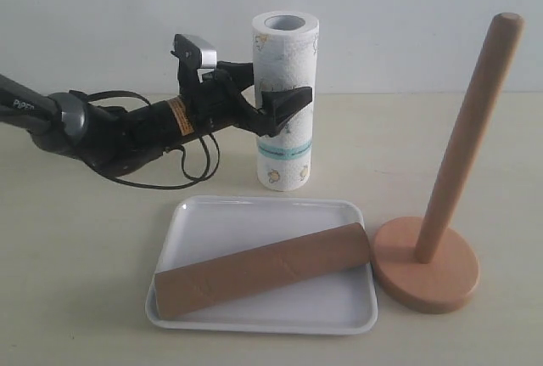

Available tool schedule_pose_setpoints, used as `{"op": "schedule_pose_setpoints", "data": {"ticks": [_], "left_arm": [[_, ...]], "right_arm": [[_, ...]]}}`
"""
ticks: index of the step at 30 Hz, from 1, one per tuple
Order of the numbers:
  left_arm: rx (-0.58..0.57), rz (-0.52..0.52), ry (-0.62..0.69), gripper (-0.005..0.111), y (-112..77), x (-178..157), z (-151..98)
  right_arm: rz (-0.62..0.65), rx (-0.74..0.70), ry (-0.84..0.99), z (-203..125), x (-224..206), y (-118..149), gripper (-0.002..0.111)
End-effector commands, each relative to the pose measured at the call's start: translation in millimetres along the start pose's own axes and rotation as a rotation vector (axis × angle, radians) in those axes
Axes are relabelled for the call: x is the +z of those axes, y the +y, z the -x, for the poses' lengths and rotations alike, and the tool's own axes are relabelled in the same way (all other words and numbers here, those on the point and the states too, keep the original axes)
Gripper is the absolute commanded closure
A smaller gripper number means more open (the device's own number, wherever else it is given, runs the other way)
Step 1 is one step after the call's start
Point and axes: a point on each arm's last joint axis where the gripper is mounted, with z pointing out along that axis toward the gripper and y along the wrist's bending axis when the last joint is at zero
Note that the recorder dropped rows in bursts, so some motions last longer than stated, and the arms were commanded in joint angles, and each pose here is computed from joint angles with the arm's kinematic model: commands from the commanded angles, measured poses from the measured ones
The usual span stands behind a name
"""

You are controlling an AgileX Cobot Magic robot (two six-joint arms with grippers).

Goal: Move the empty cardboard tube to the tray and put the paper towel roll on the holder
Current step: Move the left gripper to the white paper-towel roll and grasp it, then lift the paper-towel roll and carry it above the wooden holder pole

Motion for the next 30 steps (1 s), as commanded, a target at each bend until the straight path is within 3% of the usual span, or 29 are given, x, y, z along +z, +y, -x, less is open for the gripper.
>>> {"op": "schedule_pose_setpoints", "data": {"ticks": [1, 2, 4, 5, 8, 9, 20, 26, 30], "left_arm": [[-0.069, 0.039, 0.042, -0.001, 7.2, 9.1, -6.8], [-0.069, 0.035, 0.041, 0.003, 8.2, 10.3, -8.7], [-0.054, 0.008, 0.050, 0.024, 8.1, 12.7, -12.4], [-0.067, -0.005, 0.059, 0.037, 7.5, 13.2, -13.7], [-0.063, -0.044, 0.093, 0.094, 5.6, 12.0, -16.1], [-0.059, -0.040, 0.096, 0.101, 6.0, 12.0, -16.4], [-0.063, -0.034, 0.058, 0.098, 6.6, 12.1, -5.9], [-0.052, -0.103, 0.001, 0.103, -4.1, 6.2, 64.9], [0.185, -0.261, 0.069, 0.103, -37.9, -3.1, 120.6]], "right_arm": [[0.003, 0.001, -0.009, 0.5, -0.3, 0.2, 0.109], [0.003, 0.001, -0.009, 0.5, -0.3, 0.2, 0.109], [0.003, 0.001, -0.009, 0.5, -0.3, 0.2, 0.109], [0.003, 0.001, -0.009, 0.5, -0.3, 0.2, 0.109], [0.003, 0.001, -0.009, 0.5, -0.3, 0.2, 0.109], [0.003, 0.001, -0.009, 0.5, -0.3, 0.2, 0.109], [0.003, 0.001, -0.009, 0.5, -0.3, 0.2, 0.109], [0.003, 0.001, -0.009, 0.5, -0.3, 0.2, 0.109], [0.003, 0.001, -0.009, 0.5, -0.3, 0.2, 0.109]]}}
